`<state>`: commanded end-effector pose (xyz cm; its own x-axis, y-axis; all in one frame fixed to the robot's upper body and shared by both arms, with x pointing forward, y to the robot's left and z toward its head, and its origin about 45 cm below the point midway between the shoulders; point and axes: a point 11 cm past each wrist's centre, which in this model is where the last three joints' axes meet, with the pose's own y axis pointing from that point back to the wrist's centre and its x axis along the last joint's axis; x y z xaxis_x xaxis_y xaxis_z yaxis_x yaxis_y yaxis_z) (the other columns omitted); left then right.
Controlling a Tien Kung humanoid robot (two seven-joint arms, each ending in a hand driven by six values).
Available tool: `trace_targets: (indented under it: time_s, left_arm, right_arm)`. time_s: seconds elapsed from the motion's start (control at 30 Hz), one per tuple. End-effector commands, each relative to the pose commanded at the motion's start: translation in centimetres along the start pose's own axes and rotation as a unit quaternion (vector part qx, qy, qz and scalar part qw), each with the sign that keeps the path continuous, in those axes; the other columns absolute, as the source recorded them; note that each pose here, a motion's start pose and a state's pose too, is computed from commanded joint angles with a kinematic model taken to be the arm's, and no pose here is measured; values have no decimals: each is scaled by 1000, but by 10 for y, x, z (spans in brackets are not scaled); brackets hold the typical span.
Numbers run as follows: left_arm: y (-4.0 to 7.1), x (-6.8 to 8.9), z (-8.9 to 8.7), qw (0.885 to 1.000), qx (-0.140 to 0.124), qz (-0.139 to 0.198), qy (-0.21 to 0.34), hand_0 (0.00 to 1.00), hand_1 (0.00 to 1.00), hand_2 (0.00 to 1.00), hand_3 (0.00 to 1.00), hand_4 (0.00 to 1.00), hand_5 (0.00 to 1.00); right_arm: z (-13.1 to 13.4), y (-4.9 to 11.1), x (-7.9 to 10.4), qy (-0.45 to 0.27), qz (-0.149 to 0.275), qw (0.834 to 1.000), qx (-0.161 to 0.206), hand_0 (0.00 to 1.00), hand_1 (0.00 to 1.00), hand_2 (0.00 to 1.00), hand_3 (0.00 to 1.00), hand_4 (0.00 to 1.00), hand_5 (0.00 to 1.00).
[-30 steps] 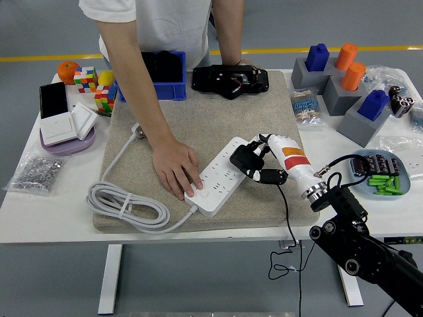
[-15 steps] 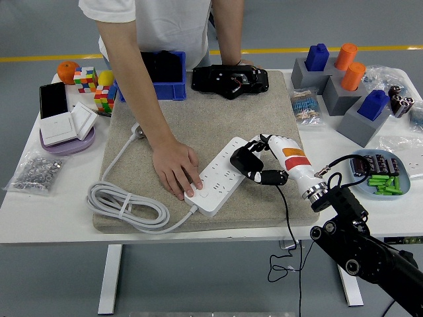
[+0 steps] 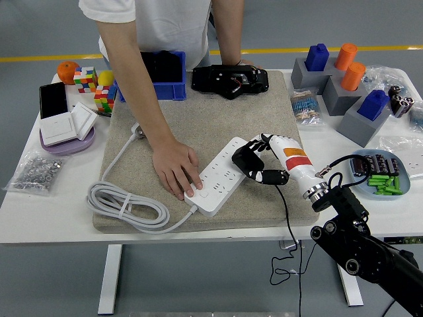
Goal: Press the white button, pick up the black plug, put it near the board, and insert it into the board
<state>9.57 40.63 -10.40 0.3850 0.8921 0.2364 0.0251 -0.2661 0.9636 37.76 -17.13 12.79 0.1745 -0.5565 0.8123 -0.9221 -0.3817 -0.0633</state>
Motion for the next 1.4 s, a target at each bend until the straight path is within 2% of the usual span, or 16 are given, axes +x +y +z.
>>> trace_targets:
  time_s: [0.47,1.0,1.03,1.2,1.23,1.4]
  left_arm:
    - [0,1,-1,1000,2,1,-2,698,669,646,648,556,175]
    - [-1,0,-4,1000,4,0,-4,699,668,646,648,556,175]
    - [-1,0,-4,1000,4,0,-3,698,669,646,648,557,175]
    - [-1,0,-3,1000,4,0,-3,698,669,646,648,557,175]
    - [-1,0,-3,1000,3,0,-3,699,669,646,648,556,174]
    - [-1,-1,-2,1000,2,0,-2,699,669,646,648,556,174]
  right_arm:
    - [6,1,3,6,2,1000,-5,477,459,501,559,895,62]
    - [6,4,-1,-2,-5,1000,-3,480,460,502,562,893,54]
    - [5,4,-1,-4,-5,1000,-2,623,598,575,610,968,103]
    - [4,3,-1,-9,-6,1000,0,623,598,575,610,968,103]
    - [4,3,-1,-9,-6,1000,1,723,689,652,695,998,232]
    - [5,2,0,-7,-5,1000,0,723,689,652,695,998,232]
